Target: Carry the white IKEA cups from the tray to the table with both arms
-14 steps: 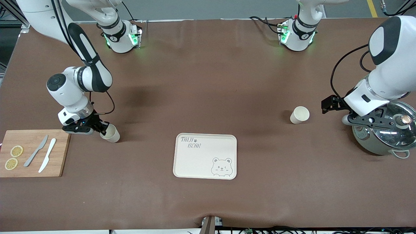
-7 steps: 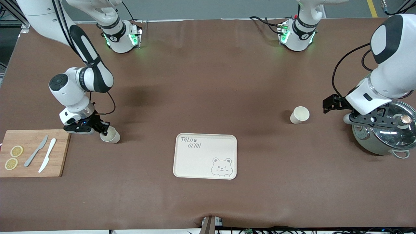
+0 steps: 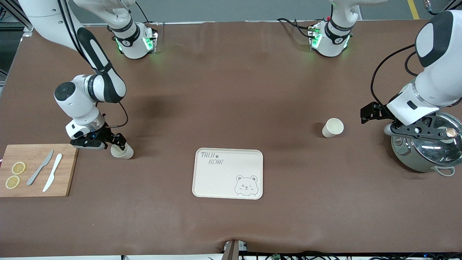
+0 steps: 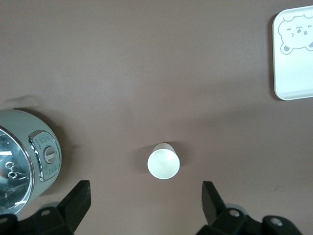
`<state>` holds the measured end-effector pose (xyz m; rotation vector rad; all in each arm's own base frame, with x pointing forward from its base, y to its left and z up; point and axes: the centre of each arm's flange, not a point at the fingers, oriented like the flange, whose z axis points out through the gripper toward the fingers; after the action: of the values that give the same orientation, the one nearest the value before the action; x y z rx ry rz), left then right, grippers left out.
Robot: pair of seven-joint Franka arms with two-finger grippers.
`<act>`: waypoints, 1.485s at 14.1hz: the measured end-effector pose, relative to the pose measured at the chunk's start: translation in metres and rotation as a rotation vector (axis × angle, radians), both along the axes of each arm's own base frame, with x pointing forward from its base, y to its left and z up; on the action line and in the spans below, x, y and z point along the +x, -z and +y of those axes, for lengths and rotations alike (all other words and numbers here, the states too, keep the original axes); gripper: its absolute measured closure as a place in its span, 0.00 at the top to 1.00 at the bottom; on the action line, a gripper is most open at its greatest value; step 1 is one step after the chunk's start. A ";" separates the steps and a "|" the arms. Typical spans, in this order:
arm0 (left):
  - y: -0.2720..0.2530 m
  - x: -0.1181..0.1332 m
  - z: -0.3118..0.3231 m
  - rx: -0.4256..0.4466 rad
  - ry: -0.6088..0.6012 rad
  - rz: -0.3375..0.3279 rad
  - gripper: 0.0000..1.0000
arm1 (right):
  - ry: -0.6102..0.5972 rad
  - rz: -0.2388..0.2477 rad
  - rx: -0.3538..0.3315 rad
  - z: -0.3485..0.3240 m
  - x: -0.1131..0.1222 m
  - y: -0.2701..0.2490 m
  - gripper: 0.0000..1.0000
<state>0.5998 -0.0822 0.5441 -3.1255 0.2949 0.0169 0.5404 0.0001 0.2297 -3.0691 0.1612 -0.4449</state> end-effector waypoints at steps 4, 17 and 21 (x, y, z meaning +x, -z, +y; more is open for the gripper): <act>0.000 0.000 -0.001 0.001 0.001 0.001 1.00 | -0.007 0.069 0.019 0.001 0.002 -0.037 1.00; -0.002 0.000 0.003 0.001 -0.006 -0.002 1.00 | -0.100 0.361 -0.051 -0.002 -0.058 -0.338 1.00; -0.002 0.000 0.004 0.001 -0.007 -0.002 1.00 | -0.110 0.341 -0.061 -0.004 -0.085 -0.405 1.00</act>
<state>0.6002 -0.0786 0.5461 -3.1250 0.2844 0.0133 0.4555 -0.0040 0.6352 -3.1666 -0.0131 0.0825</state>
